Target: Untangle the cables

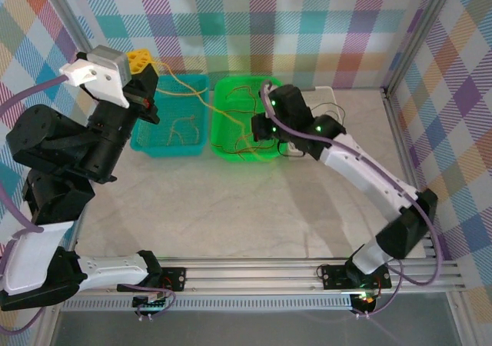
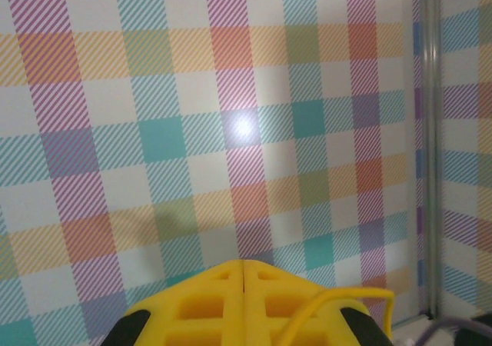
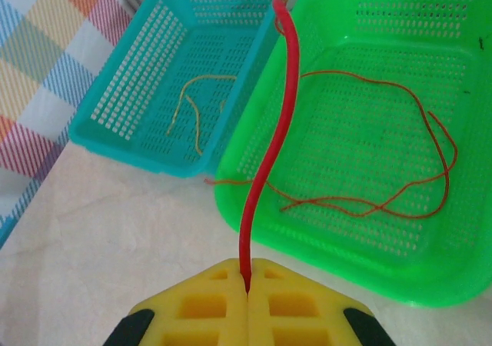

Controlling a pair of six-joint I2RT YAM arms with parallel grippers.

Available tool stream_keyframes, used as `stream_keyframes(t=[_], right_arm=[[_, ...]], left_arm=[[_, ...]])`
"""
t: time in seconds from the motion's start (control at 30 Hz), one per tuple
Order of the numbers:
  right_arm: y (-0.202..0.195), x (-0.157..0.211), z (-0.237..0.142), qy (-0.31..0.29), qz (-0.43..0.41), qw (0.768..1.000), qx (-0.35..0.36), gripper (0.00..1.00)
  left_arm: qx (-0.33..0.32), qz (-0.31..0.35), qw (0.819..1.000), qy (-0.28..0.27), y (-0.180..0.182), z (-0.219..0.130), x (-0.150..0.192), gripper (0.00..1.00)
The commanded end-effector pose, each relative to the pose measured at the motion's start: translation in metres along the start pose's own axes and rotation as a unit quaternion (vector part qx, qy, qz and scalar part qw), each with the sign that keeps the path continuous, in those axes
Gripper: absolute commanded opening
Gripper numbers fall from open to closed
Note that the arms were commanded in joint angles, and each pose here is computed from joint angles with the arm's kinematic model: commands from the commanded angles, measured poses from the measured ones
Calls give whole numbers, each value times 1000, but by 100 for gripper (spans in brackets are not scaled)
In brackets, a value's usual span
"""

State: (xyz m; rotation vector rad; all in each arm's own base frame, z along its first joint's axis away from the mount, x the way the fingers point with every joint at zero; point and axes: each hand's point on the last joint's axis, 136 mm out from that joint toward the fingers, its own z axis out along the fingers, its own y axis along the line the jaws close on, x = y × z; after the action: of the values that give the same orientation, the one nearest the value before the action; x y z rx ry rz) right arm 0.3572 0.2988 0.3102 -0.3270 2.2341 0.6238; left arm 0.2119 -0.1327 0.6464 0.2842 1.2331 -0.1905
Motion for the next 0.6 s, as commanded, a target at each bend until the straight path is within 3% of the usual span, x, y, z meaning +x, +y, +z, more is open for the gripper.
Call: stream_keyframes(t=[0.0,0.23,0.57], right_arm=[[3,-21,17,2,3,999,-41,0],[-24,-28,83,48,32,998,-36,0],[-70,1,155,103,54,993,10,0]], left_arm=[[-43,6,998,-33,19,-1,-16,0],[-72,33,997,-21,21,19,0,0],[-117,6,993,11,48,72,40,0]])
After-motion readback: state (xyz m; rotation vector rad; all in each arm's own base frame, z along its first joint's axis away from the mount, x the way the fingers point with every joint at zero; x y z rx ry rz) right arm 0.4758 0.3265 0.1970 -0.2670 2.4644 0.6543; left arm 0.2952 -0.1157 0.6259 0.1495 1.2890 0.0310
